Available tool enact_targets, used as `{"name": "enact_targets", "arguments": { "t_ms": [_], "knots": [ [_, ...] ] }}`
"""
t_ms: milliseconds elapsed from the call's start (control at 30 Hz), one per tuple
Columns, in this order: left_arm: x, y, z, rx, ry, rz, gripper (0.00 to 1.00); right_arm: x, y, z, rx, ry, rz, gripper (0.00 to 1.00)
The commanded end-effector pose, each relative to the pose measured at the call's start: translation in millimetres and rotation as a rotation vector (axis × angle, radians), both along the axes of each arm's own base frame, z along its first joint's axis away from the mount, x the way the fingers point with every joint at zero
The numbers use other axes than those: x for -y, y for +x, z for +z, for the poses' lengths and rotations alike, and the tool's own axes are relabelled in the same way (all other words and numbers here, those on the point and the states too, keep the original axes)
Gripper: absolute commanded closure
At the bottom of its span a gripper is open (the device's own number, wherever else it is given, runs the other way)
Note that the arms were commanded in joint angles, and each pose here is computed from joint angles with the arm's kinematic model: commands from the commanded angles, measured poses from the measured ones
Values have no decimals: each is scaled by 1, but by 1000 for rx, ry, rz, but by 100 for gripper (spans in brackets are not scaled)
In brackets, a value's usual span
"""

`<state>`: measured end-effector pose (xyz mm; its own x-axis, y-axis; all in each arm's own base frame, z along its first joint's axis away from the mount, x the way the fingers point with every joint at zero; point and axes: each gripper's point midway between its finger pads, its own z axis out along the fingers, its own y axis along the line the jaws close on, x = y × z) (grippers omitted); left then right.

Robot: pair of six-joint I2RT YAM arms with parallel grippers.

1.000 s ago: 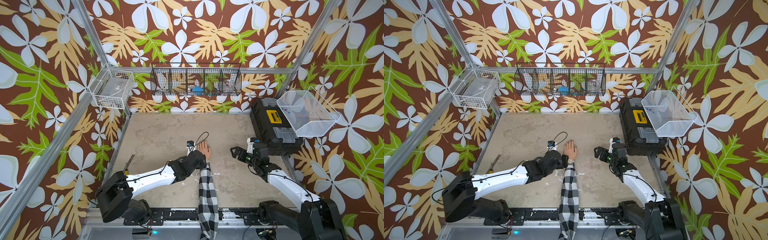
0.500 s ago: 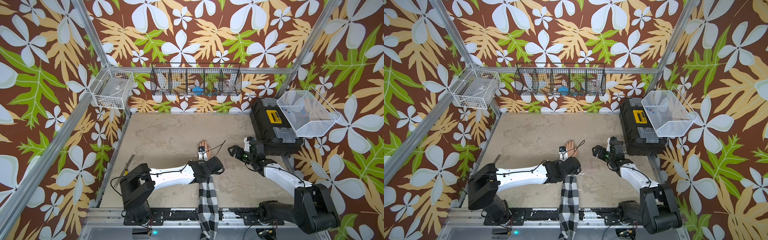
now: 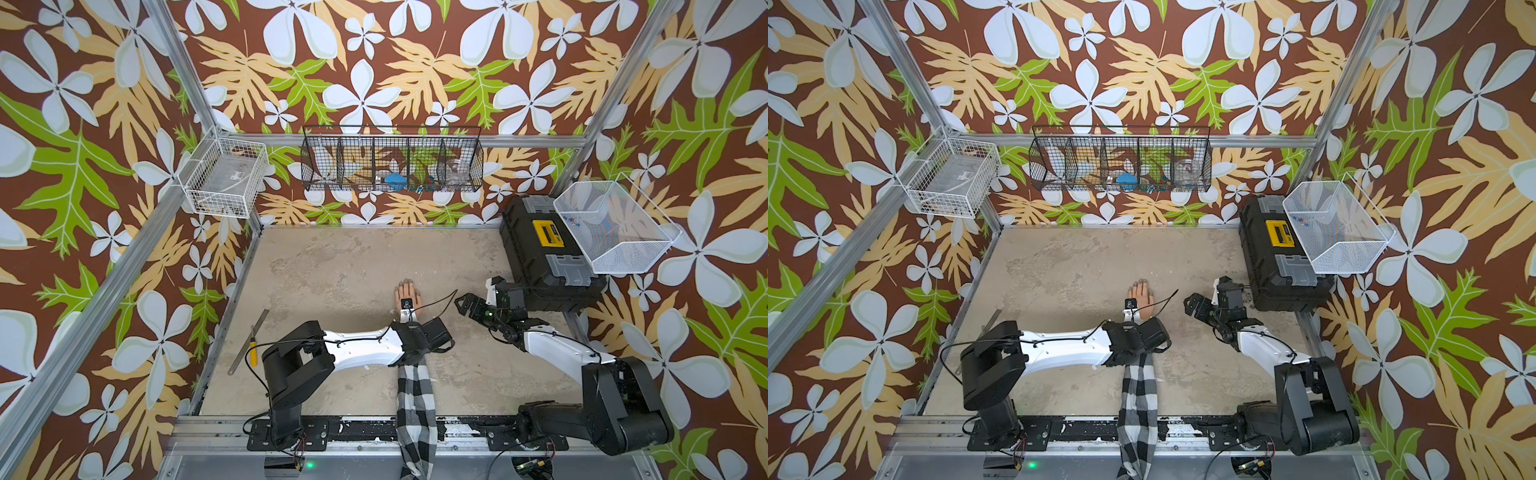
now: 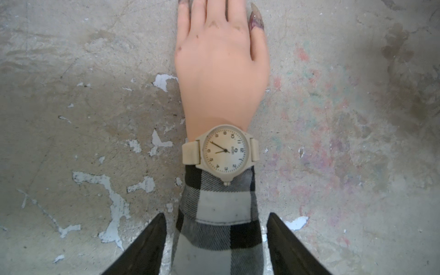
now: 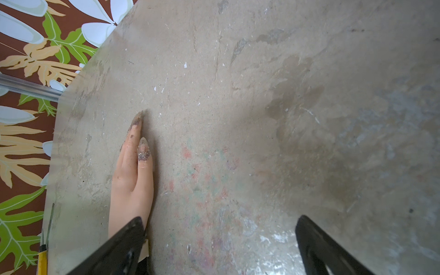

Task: Take off the watch
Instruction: Adjust the hand at the center of the board.

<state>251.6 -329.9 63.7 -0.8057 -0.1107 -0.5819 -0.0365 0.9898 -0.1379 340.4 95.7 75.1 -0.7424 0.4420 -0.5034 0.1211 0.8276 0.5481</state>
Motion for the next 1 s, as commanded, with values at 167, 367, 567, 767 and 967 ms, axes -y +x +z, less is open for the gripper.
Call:
{"name": "enact_targets", "arguments": {
  "t_ms": [167, 367, 567, 767, 967],
  "knots": [
    [5, 1, -13, -23, 46, -31, 31, 2, 4, 0, 18, -13, -3, 0],
    [2, 4, -22, -36, 53, -17, 31, 3, 4, 2, 22, -18, -4, 0],
    [-2, 10, -27, -44, 53, -8, 33, 4, 6, 5, 27, -19, -8, 0],
    [-2, 9, -37, -62, 59, -21, 35, 5, 7, 7, 28, -17, -12, 0],
    [-3, 6, -47, -80, 61, -30, 39, 3, 8, 9, 26, -6, -4, 0]
  ]
}}
